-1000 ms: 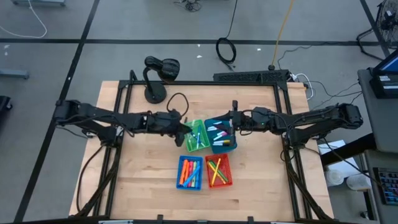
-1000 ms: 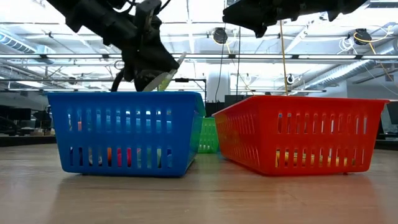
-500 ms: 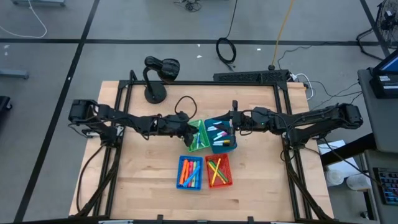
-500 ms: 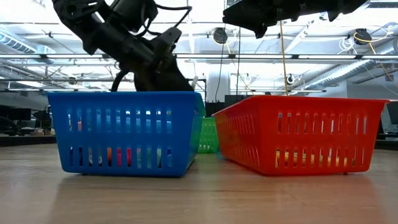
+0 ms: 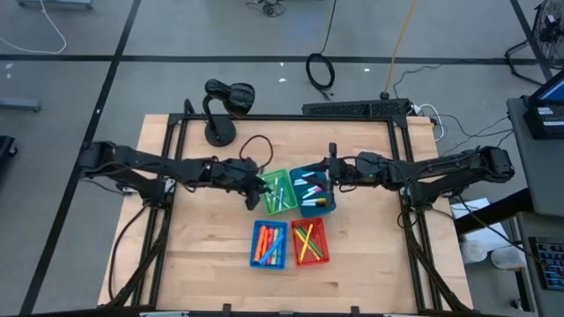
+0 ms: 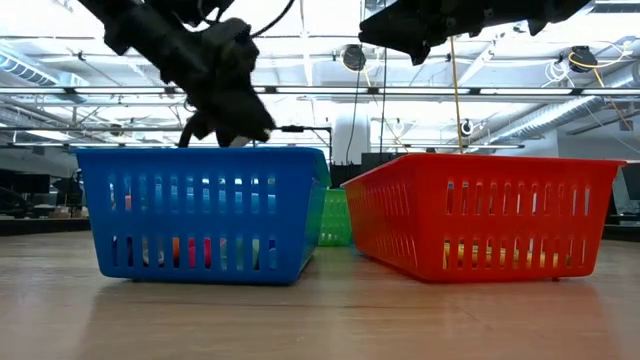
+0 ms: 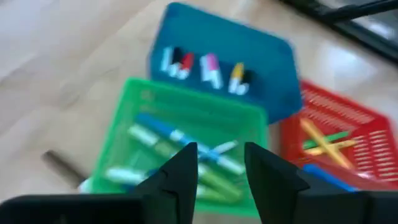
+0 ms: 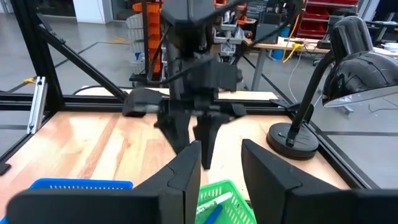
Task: Pick & Place Markers
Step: Put the brown marker into the green bin
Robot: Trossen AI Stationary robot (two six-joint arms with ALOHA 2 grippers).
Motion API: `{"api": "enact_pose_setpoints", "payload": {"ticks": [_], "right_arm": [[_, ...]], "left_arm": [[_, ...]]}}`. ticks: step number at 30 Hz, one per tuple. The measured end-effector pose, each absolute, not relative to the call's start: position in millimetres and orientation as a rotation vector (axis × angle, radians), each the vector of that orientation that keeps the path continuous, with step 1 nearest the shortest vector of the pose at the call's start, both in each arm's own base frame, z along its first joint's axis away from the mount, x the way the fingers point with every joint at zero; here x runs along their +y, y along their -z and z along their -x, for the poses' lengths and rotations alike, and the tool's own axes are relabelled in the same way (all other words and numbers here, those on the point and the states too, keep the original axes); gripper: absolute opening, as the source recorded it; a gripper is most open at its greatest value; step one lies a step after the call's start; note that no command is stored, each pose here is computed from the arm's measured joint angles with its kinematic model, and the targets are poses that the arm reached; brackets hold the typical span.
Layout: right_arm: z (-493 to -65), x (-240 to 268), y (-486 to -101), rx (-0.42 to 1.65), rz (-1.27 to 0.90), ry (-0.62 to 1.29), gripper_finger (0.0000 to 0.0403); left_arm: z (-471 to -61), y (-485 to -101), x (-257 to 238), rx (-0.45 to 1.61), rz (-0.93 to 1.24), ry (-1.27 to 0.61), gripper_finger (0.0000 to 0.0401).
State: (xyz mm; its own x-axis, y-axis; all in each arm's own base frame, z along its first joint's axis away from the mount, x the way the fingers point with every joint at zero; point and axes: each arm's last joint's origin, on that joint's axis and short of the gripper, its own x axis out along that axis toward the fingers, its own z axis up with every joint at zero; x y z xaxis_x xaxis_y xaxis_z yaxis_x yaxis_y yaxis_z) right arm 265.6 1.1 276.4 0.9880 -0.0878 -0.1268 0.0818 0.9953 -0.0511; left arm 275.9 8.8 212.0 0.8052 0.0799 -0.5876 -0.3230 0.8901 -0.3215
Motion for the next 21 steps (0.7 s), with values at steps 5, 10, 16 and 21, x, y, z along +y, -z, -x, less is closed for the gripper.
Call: {"api": "enact_pose_setpoints", "payload": {"ticks": [5, 10, 16, 21], "right_arm": [[-265.5, 1.0, -276.1, 0.132, 0.046, 0.085, 0.0102], [-265.6, 1.0, -276.4, 0.129, 0.046, 0.086, 0.0102], [-265.6, 1.0, -277.1, 0.123, 0.045, 0.086, 0.0102], [-265.6, 1.0, -277.0, 0.123, 0.045, 0.086, 0.0102]], "left_arm": [[-249.6, -213.0, 3.7, 0.738, 0.402, -0.397, 0.0148], [-242.7, -184.1, -2.4, 0.841, 0.397, -0.540, 0.0144], [-257.2, -155.3, -2.3, 0.881, 0.441, -0.586, 0.0145], [-270.2, -136.0, -2.8, 0.926, 0.428, -0.598, 0.0145]]}}
